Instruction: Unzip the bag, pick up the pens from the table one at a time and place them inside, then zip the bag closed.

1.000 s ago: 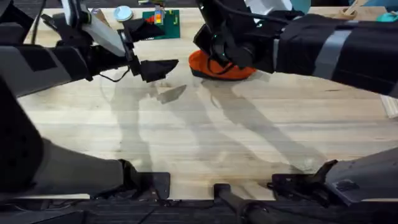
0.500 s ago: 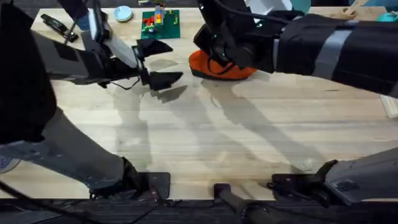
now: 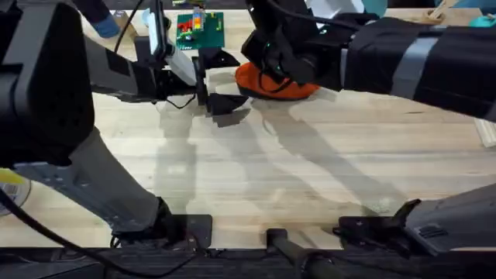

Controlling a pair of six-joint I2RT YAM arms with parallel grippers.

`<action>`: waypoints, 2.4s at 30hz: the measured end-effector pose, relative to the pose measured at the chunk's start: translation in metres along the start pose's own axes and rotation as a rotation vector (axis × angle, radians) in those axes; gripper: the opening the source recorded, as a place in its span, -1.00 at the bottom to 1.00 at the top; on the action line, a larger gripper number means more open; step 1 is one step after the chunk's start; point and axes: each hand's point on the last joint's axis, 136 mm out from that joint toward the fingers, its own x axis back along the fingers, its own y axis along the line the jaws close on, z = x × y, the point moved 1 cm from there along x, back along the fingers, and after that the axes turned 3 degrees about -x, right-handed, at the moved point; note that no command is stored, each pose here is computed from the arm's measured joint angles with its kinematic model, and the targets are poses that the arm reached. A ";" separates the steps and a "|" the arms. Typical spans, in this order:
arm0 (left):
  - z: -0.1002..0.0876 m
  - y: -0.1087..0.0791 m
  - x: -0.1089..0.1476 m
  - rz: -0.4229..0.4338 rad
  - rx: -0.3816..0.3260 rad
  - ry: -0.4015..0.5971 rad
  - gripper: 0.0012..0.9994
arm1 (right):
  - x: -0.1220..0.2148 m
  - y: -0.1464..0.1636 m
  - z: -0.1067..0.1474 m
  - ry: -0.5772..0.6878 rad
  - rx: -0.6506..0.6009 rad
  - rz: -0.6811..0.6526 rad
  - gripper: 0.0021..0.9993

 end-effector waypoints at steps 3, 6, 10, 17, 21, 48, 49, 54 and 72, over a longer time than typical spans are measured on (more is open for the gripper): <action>0.000 0.002 -0.006 -0.003 -0.009 0.015 0.99 | 0.000 0.000 0.000 0.000 0.000 0.000 -0.94; -0.002 0.005 -0.012 -0.007 -0.022 0.029 0.99 | 0.000 0.000 0.000 0.000 0.000 0.000 -0.94; -0.003 0.010 -0.017 -0.016 -0.034 0.046 0.99 | 0.000 0.000 0.000 0.000 0.000 0.000 -0.94; -0.005 0.020 -0.020 -0.042 -0.054 0.073 0.99 | 0.000 0.000 0.000 0.000 0.000 -0.001 -0.94; -0.002 0.021 -0.024 -0.055 -0.058 0.099 0.99 | 0.000 0.000 0.000 0.000 0.000 0.000 -0.94; -0.001 0.025 -0.027 -0.071 -0.069 0.120 -0.91 | 0.000 0.000 0.000 0.000 0.040 0.000 -0.94; -0.001 0.025 -0.027 -0.071 -0.070 0.120 -0.91 | 0.000 0.000 0.000 0.000 0.044 0.000 -0.94; -0.001 0.025 -0.027 -0.071 -0.070 0.120 -0.91 | 0.000 0.000 0.000 0.000 0.063 0.000 -0.94; -0.001 0.025 -0.027 -0.071 -0.070 0.120 -0.91 | 0.004 -0.013 -0.007 -0.011 0.151 0.056 -0.94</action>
